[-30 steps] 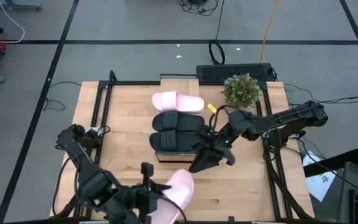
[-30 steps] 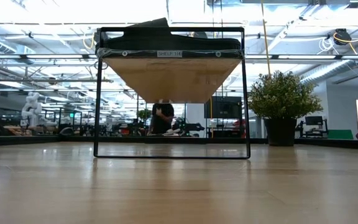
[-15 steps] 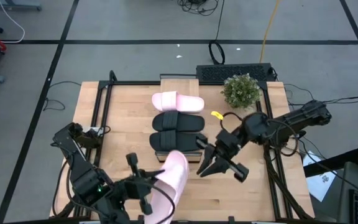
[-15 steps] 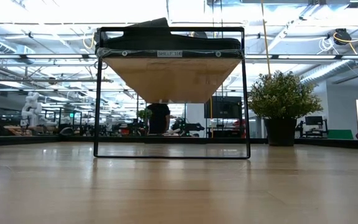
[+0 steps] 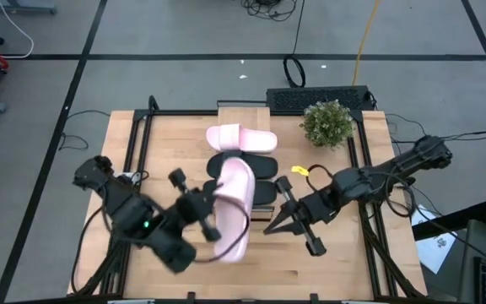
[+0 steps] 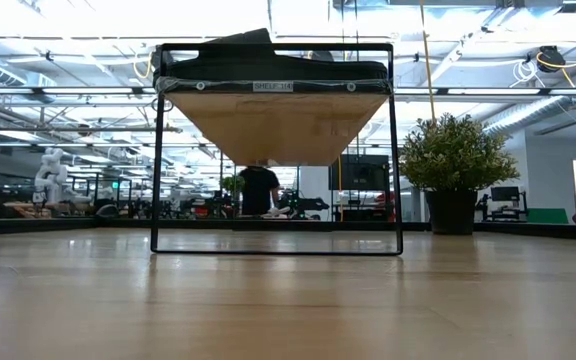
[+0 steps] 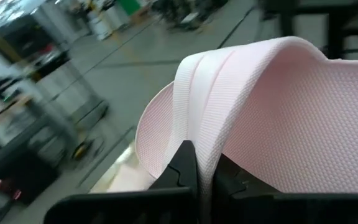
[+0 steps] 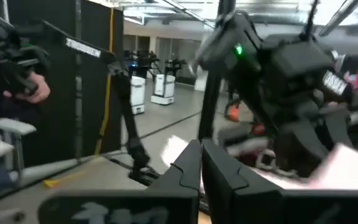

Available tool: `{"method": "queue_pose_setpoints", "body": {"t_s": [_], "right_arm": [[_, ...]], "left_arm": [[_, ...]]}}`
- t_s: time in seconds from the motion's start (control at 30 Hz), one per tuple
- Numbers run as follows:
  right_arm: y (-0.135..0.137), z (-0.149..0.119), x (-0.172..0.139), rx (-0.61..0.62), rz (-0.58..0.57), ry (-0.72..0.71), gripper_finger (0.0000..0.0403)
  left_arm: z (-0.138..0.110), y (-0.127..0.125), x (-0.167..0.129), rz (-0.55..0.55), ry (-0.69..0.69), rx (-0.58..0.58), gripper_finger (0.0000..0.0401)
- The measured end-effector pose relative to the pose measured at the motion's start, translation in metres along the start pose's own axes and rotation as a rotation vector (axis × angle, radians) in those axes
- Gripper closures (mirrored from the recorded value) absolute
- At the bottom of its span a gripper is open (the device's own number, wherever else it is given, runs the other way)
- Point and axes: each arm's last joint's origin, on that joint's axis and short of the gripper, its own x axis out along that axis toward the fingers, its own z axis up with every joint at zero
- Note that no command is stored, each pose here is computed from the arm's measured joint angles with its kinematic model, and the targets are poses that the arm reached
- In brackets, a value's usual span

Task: Pick and place slides into the shelf
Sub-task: Put the pink slide on the shelf

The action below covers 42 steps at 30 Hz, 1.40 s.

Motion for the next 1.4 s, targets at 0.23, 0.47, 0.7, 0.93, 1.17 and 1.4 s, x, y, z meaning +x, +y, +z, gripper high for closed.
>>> {"method": "queue_pose_setpoints", "body": {"t_s": [0.23, 0.47, 0.7, 0.93, 1.17, 1.4], "right_arm": [[-0.008, 0.018, -0.018, -0.132, -0.246, -0.004, 0.0401], [-0.020, 0.022, -0.024, -0.133, -0.442, 0.006, 0.0401], [-0.037, 0.023, -0.033, -0.201, -0.702, 0.074, 0.0401], [-0.069, 0.030, -0.053, -0.063, -0.826, 0.006, 0.0401], [-0.108, 0.038, -0.067, 0.134, -0.637, -0.204, 0.0401], [-0.150, 0.037, -0.079, 0.273, -0.540, -0.366, 0.0401]], "left_arm": [[-0.006, 0.033, 0.040, 0.156, 0.124, -0.093, 0.0401], [0.001, 0.057, 0.078, 0.272, 0.149, -0.144, 0.0401], [0.004, 0.076, 0.098, 0.399, 0.133, -0.123, 0.0401], [0.018, 0.104, 0.100, 0.535, 0.067, -0.051, 0.0401], [0.041, 0.120, 0.102, 0.705, 0.053, 0.136, 0.0401], [0.043, 0.141, 0.119, 0.782, 0.158, 0.277, 0.0401]]}}
